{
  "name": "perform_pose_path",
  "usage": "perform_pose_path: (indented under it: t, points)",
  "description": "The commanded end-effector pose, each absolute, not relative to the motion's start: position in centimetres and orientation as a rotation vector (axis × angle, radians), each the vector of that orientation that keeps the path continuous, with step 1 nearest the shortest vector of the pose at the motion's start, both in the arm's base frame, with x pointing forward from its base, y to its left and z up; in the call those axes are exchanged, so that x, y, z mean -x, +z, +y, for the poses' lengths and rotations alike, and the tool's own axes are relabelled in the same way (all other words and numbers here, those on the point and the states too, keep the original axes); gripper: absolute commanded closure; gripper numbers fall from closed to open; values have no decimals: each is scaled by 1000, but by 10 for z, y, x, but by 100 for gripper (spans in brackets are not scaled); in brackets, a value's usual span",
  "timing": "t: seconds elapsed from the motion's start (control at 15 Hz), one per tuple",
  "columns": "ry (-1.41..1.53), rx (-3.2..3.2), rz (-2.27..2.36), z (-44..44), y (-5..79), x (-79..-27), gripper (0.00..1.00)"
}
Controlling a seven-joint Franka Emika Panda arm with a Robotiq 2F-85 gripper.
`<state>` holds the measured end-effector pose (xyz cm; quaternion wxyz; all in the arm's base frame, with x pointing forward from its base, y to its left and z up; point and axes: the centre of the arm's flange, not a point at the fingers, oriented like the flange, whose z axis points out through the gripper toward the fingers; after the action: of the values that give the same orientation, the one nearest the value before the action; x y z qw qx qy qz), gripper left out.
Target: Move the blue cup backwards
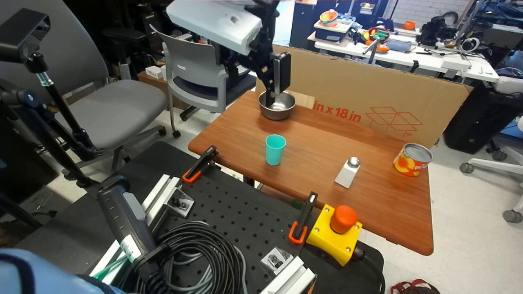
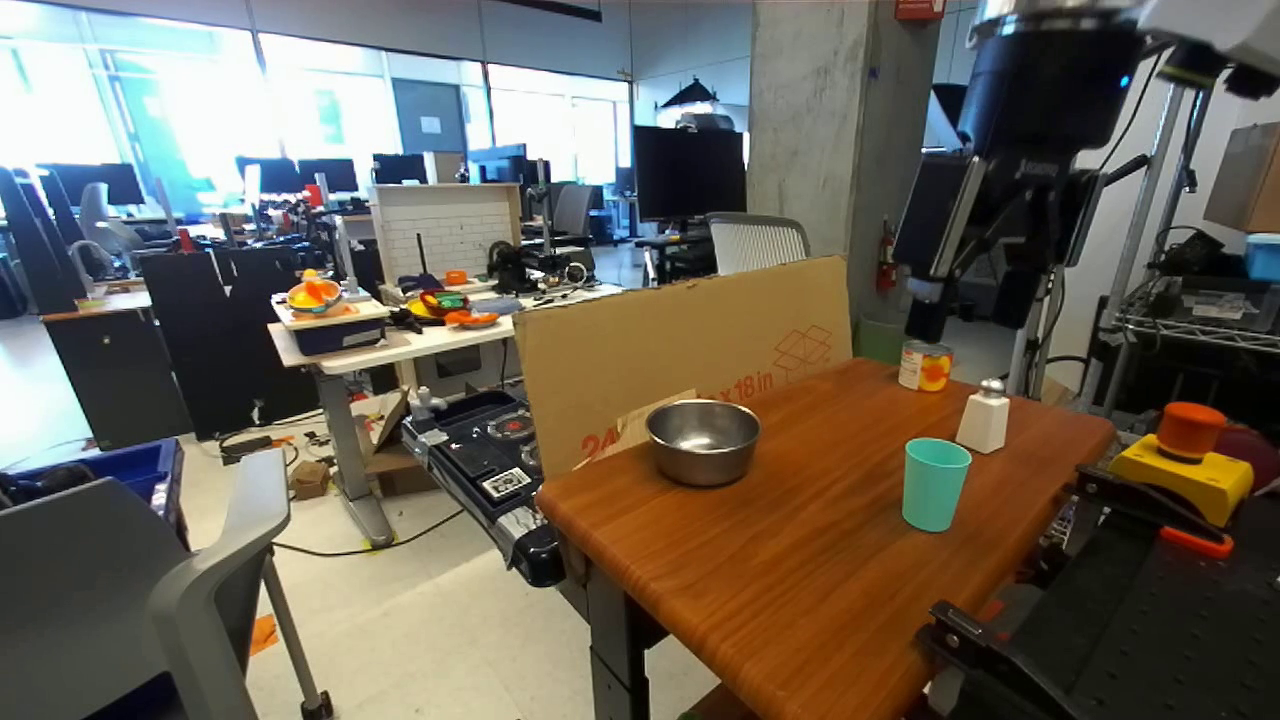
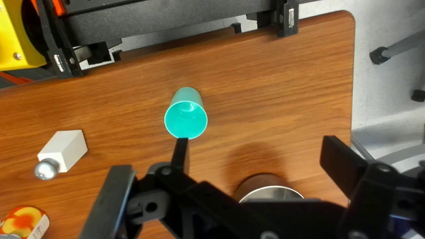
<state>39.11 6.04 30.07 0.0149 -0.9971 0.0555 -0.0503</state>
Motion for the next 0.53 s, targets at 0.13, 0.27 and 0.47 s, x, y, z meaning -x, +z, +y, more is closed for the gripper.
perform_pose_path:
  t: [0.13, 0.27, 0.47]
  points:
    - [-41, 3103, 168, 50, 253, -431, 0]
    - [-1, 3107, 169, 47, 237, -438, 0]
    - [64, 3122, 155, 47, 213, -447, 0]
